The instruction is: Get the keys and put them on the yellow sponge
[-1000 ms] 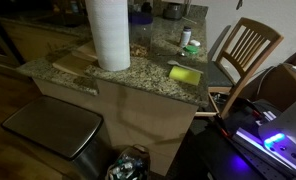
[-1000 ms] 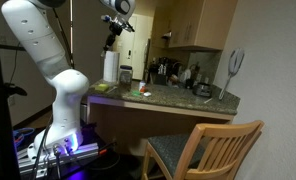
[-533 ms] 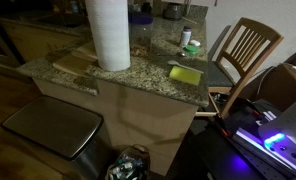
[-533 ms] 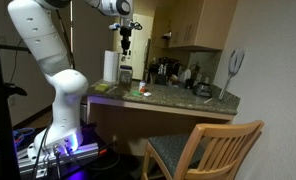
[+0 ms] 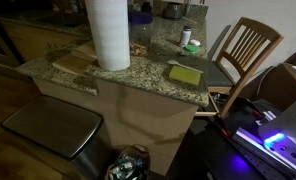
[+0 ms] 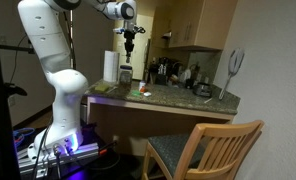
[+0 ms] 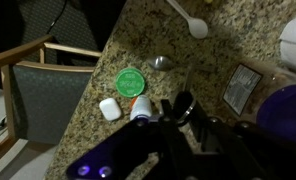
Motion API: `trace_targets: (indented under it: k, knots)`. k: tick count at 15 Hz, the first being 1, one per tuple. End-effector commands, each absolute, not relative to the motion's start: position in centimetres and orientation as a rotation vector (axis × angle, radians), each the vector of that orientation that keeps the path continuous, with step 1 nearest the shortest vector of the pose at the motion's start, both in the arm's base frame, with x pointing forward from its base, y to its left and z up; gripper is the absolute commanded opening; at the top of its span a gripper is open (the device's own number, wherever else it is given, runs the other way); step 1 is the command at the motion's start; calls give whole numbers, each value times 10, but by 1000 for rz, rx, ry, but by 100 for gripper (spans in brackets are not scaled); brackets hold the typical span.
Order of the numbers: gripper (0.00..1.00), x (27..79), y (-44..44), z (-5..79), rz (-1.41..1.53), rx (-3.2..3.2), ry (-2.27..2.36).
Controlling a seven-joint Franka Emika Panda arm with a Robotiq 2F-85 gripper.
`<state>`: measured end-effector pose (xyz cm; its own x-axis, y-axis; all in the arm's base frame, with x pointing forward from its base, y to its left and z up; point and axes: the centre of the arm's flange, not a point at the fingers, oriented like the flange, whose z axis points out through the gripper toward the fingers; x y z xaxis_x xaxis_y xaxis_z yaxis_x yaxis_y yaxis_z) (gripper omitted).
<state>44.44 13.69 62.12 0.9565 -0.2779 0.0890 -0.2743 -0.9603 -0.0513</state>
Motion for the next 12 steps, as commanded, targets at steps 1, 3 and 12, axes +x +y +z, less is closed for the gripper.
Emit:
trace_targets:
  k: [1, 3, 12]
  knots:
    - [6, 428, 175, 566, 32, -3040, 196]
    - [6, 410, 201, 535, 125, -3040, 96]
    - [22, 390, 231, 511, 266, -3047, 48]
